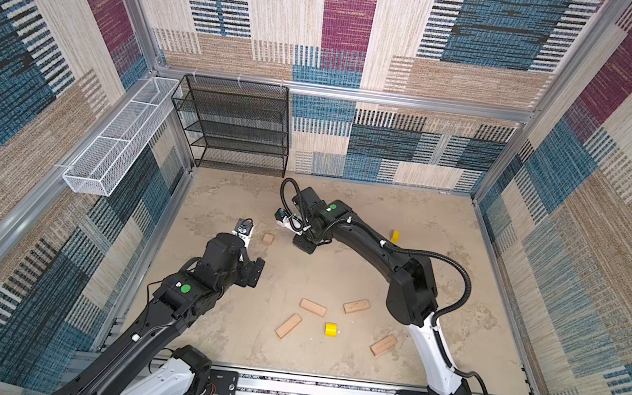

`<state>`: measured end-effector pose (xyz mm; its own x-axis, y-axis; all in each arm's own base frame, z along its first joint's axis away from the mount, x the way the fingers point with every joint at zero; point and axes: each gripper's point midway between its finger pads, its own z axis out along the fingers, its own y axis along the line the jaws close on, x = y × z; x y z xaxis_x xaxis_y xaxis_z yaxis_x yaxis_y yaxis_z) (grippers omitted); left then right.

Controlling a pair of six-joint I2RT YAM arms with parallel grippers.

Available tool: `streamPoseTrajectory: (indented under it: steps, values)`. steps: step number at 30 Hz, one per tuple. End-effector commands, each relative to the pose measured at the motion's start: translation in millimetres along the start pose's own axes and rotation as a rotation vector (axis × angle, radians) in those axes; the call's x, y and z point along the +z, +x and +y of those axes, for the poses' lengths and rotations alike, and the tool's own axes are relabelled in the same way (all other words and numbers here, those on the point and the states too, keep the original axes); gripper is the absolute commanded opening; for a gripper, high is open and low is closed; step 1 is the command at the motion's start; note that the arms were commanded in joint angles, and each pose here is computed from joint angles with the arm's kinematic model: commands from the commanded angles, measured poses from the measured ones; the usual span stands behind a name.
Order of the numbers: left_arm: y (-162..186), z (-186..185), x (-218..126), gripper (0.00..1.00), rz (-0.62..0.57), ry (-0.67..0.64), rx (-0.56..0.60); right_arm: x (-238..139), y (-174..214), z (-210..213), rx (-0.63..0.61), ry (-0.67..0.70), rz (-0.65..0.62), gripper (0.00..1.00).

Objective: Build the wood block tower
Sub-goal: 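Lift the lime-green block and carry it farther from the robot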

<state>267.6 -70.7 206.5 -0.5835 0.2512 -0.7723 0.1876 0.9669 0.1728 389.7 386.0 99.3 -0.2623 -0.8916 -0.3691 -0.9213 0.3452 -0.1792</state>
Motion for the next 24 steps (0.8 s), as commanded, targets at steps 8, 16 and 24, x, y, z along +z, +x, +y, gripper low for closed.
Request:
streamPoseTrajectory:
  steps: [8,16,24]
  values:
    - [-13.7,-23.8,3.0,0.96,-0.013,0.130,-0.042,-45.4,37.1,-27.1,-0.259,0.005,-0.112,0.00]
    - [-14.8,-53.8,4.1,0.94,-0.002,0.289,-0.064,-53.0,76.4,-39.0,-0.409,-0.035,-0.112,0.00]
    - [-12.4,-64.4,4.3,0.93,0.001,0.342,-0.050,-35.5,90.8,-53.2,-0.442,-0.058,-0.100,0.00]
